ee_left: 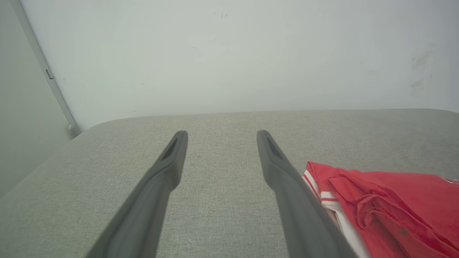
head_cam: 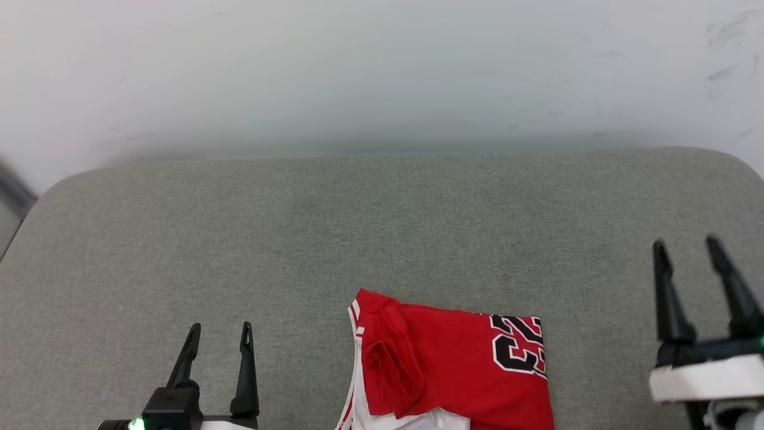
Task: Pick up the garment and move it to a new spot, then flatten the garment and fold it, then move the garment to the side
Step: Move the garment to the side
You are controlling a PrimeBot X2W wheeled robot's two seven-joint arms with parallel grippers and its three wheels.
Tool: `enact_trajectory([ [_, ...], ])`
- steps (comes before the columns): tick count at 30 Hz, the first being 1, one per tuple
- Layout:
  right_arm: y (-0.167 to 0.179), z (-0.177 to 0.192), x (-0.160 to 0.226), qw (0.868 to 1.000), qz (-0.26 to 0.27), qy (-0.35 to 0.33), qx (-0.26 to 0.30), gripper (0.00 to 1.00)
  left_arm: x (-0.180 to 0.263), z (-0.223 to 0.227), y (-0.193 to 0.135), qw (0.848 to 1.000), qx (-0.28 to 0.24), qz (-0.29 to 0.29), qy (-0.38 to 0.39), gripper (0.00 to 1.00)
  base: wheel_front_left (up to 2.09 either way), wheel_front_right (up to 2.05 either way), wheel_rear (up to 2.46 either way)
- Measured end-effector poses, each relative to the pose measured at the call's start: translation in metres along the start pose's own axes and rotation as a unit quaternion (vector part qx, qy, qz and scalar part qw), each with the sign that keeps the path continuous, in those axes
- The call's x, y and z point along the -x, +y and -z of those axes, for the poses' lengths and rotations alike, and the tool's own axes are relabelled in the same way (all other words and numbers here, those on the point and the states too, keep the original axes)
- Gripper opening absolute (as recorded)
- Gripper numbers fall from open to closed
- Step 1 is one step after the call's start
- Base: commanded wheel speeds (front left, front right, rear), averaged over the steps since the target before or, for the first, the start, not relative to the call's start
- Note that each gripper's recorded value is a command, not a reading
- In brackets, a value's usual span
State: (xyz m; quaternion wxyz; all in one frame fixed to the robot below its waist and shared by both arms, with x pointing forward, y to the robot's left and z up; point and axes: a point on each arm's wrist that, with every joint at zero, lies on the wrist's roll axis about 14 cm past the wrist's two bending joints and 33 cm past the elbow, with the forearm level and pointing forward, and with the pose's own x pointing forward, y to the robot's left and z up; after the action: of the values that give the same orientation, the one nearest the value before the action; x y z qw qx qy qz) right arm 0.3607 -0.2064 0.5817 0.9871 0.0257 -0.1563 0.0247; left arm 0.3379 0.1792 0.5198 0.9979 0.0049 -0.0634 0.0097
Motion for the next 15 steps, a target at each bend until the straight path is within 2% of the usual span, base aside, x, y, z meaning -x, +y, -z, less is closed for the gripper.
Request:
enact_trajectory([
  [4,0.004,-0.033,-0.028,0.998,-0.037,-0.044,0.032,1.00,0.000,0.002,0.000,1.000,0.001,0.000,0.003,1.00,0.00,0.00,0.00],
  [7,0.019,-0.044,-0.046,0.995,-0.078,-0.031,0.055,1.00,0.001,0.003,-0.001,1.000,0.002,0.001,0.005,1.00,0.00,0.00,0.00],
  [10,0.034,-0.027,-0.055,0.990,-0.119,0.047,0.052,1.00,0.002,0.004,-0.002,1.000,0.004,0.001,0.007,1.00,0.00,0.00,0.00],
  [12,0.042,-0.012,-0.056,0.982,-0.144,0.109,0.048,1.00,0.002,0.005,-0.002,1.000,0.005,0.001,0.009,1.00,0.00,0.00,0.00],
  [13,0.044,-0.002,-0.055,0.975,-0.156,0.150,0.046,1.00,0.002,0.005,-0.002,1.000,0.006,0.000,0.009,1.00,0.00,0.00,0.00],
  [15,0.047,0.027,-0.043,0.952,-0.177,0.246,0.035,1.00,0.001,0.006,-0.003,1.000,0.008,0.000,0.010,1.00,0.00,0.00,0.00],
])
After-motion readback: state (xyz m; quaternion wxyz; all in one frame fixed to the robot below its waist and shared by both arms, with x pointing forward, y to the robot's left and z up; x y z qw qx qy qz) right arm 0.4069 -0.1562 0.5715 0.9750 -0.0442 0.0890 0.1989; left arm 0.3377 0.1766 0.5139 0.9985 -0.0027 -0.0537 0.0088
